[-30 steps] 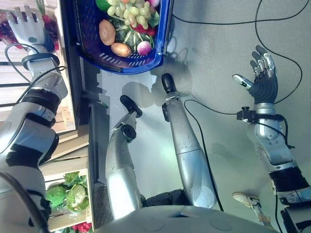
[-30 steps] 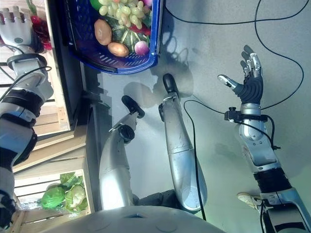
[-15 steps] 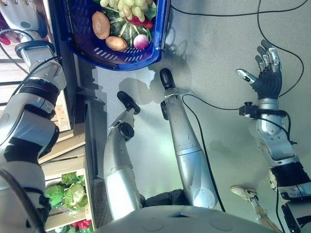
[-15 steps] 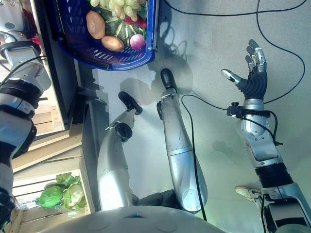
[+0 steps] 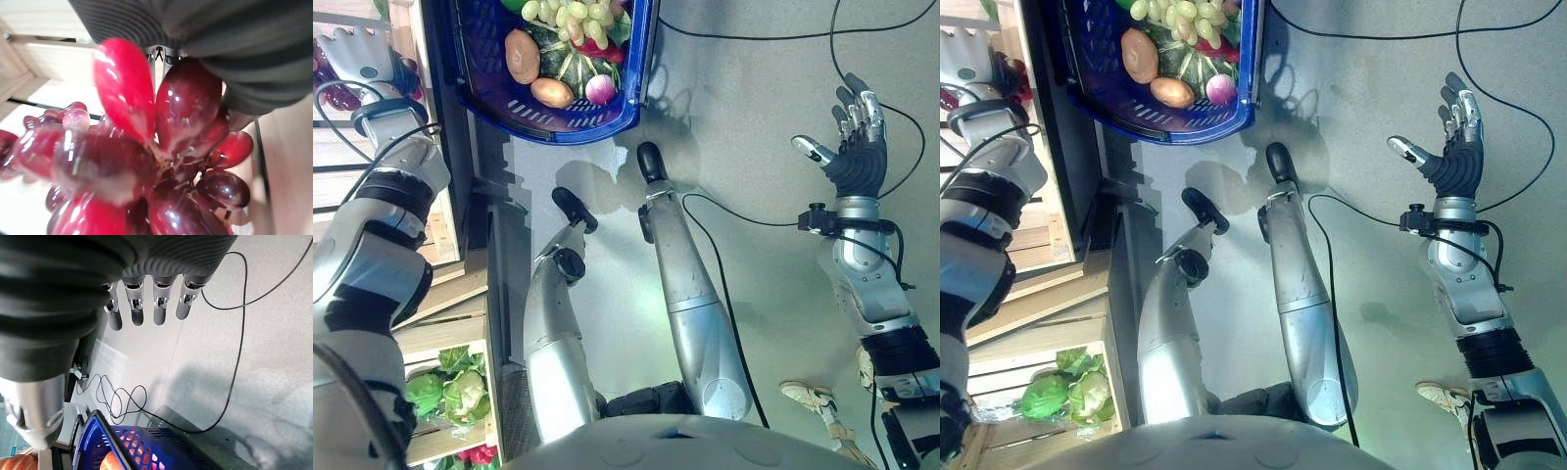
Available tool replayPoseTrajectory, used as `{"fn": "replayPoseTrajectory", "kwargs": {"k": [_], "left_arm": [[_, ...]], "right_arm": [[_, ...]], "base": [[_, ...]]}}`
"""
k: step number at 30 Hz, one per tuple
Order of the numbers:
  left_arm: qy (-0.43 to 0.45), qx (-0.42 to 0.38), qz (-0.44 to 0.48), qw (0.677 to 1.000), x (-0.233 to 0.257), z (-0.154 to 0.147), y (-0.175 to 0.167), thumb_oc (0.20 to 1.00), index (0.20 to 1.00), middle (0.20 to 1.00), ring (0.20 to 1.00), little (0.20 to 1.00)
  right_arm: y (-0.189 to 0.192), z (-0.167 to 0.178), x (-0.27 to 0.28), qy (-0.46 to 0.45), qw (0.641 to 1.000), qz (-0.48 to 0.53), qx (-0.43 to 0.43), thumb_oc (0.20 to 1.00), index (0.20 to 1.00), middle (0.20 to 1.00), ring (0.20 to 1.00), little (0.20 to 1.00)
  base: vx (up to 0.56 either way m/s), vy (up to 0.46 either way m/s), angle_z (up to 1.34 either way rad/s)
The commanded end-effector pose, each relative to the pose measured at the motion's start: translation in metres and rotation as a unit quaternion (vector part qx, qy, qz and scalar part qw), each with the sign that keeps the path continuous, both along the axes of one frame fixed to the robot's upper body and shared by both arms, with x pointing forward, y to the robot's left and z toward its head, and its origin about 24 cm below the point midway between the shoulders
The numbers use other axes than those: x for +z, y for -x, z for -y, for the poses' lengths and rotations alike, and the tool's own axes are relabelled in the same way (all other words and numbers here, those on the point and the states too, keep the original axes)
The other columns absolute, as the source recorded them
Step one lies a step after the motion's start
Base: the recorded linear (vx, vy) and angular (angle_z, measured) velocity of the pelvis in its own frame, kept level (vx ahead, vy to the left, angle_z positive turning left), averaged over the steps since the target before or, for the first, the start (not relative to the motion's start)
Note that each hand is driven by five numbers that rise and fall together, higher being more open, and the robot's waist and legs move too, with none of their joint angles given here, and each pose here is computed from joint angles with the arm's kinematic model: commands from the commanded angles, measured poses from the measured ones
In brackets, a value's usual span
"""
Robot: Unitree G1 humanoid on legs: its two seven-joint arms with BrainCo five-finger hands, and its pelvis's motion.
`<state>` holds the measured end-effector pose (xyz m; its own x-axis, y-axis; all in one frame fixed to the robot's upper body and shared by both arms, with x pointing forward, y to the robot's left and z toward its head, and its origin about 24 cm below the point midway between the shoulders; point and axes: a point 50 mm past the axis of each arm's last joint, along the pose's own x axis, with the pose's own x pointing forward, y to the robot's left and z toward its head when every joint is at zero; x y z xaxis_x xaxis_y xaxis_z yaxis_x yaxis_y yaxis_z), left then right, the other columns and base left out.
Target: Pick up fruits and vegetables into the basket
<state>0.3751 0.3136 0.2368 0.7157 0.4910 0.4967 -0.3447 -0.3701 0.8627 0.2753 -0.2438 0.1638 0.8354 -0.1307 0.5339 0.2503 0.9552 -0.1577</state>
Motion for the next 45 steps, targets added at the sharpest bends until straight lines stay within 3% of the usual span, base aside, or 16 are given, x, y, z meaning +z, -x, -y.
{"fn": "replayPoseTrajectory", "kwargs": {"k": [1, 6, 8, 17, 31, 35, 38, 39, 40, 42, 45], "left_arm": [[0.013, 0.056, -0.005, 0.998, -0.014, -0.038, 0.022, 0.200, 0.200, 0.200, 0.200, 0.200], [0.063, 0.034, 0.027, 0.997, -0.028, -0.043, 0.028, 0.200, 0.200, 0.200, 0.200, 0.200], [0.131, 0.012, 0.066, 0.989, -0.034, -0.045, 0.031, 0.200, 0.200, 0.200, 0.200, 0.200], [0.224, -0.057, 0.161, 0.960, -0.034, -0.046, 0.039, 0.200, 0.200, 0.200, 0.200, 0.200], [0.350, -0.212, 0.296, 0.863, -0.016, -0.024, 0.046, 0.200, 0.200, 0.200, 0.200, 0.200], [0.320, -0.234, 0.301, 0.867, -0.007, -0.018, 0.050, 0.200, 0.200, 0.200, 0.200, 0.200], [0.254, -0.224, 0.297, 0.893, 0.003, -0.017, 0.053, 0.200, 0.200, 0.200, 0.200, 0.200], [0.175, -0.211, 0.279, 0.920, 0.012, -0.019, 0.055, 0.200, 0.200, 0.200, 0.200, 0.200], [0.175, -0.211, 0.279, 0.920, 0.012, -0.019, 0.055, 0.200, 0.200, 0.200, 0.200, 0.200], [0.066, -0.172, 0.246, 0.952, 0.025, -0.025, 0.060, 1.000, 1.000, 1.000, 1.000, 1.000], [-0.030, -0.143, 0.200, 0.969, 0.030, -0.026, 0.063, 1.000, 1.000, 1.000, 1.000, 1.000]], "right_arm": [[0.011, 0.003, 0.015, 0.010, 0.999, 0.045, 0.003, 1.000, 1.000, 1.000, 1.000, 1.000], [0.014, 0.001, 0.011, 0.026, 0.999, 0.037, 0.006, 1.000, 1.000, 1.000, 1.000, 1.000], [0.015, -0.001, 0.009, 0.034, 0.999, 0.030, 0.011, 1.000, 1.000, 1.000, 1.000, 1.000], [0.019, -0.006, 0.004, 0.086, 0.996, 0.004, 0.026, 1.000, 1.000, 1.000, 1.000, 1.000], [0.012, -0.020, 0.000, 0.291, 0.954, -0.054, 0.035, 1.000, 1.000, 1.000, 1.000, 1.000], [0.008, -0.026, 0.005, 0.306, 0.949, -0.055, 0.048, 1.000, 1.000, 1.000, 1.000, 1.000], [0.007, -0.027, 0.009, 0.297, 0.952, -0.055, 0.056, 1.000, 1.000, 1.000, 1.000, 1.000], [0.006, -0.026, 0.011, 0.293, 0.953, -0.054, 0.059, 1.000, 1.000, 1.000, 1.000, 1.000], [0.006, -0.026, 0.011, 0.293, 0.953, -0.054, 0.059, 1.000, 1.000, 1.000, 1.000, 1.000], [0.007, -0.023, 0.012, 0.290, 0.953, -0.056, 0.061, 1.000, 1.000, 1.000, 1.000, 1.000], [0.008, -0.020, 0.012, 0.287, 0.955, -0.054, 0.059, 1.000, 1.000, 1.000, 1.000, 1.000]], "base": [[0.00, 0.000, 0.00], [-0.04, 0.039, 0.01], [-0.04, 0.058, 0.05], [-0.02, 0.054, 0.08], [0.00, 0.016, 0.06], [0.00, -0.008, 0.06], [-0.01, -0.022, 0.11], [-0.01, -0.017, 0.05], [0.00, 0.000, 0.00], [0.00, 0.000, 0.00], [0.00, -0.010, -0.05]]}}
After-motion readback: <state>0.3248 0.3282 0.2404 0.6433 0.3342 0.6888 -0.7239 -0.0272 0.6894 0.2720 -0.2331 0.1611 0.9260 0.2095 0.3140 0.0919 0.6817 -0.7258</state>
